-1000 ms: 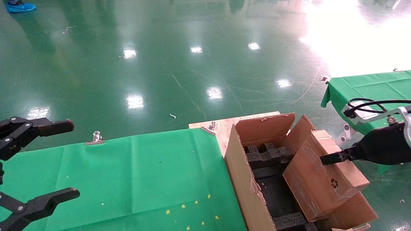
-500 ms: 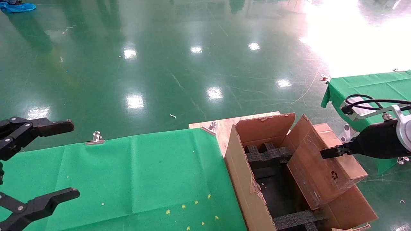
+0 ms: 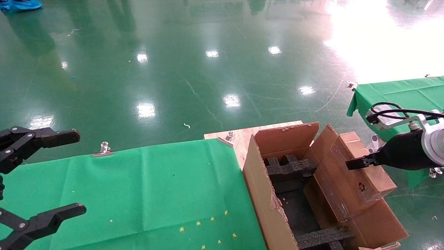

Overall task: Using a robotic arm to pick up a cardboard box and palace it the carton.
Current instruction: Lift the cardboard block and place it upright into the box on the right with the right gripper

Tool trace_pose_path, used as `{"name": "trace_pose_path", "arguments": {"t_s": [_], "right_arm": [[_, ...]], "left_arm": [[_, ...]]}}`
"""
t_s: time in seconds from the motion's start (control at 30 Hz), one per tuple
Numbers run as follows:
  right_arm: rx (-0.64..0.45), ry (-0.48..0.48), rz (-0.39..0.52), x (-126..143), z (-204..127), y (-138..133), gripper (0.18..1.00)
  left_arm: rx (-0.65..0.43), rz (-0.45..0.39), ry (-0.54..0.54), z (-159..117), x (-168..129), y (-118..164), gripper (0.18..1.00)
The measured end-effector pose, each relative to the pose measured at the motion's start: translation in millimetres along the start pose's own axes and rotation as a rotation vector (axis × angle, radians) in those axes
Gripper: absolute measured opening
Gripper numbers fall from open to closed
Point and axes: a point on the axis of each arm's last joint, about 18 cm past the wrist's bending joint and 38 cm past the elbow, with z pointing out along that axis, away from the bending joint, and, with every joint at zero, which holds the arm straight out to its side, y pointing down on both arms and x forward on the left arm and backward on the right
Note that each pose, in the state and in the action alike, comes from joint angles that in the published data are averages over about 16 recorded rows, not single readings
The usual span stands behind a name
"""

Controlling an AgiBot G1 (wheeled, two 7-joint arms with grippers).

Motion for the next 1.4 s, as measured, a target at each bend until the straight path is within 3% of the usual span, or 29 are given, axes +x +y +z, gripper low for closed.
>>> {"name": "trace_pose_path", "arguments": {"t_s": [1.4], "right_arm": [[-0.004, 0.107, -0.052, -20.4, 84.1, 28.9, 0.356]], "left_arm": [[0.000, 0.000, 0.000, 0.0, 0.0, 0.0, 1.001]]}}
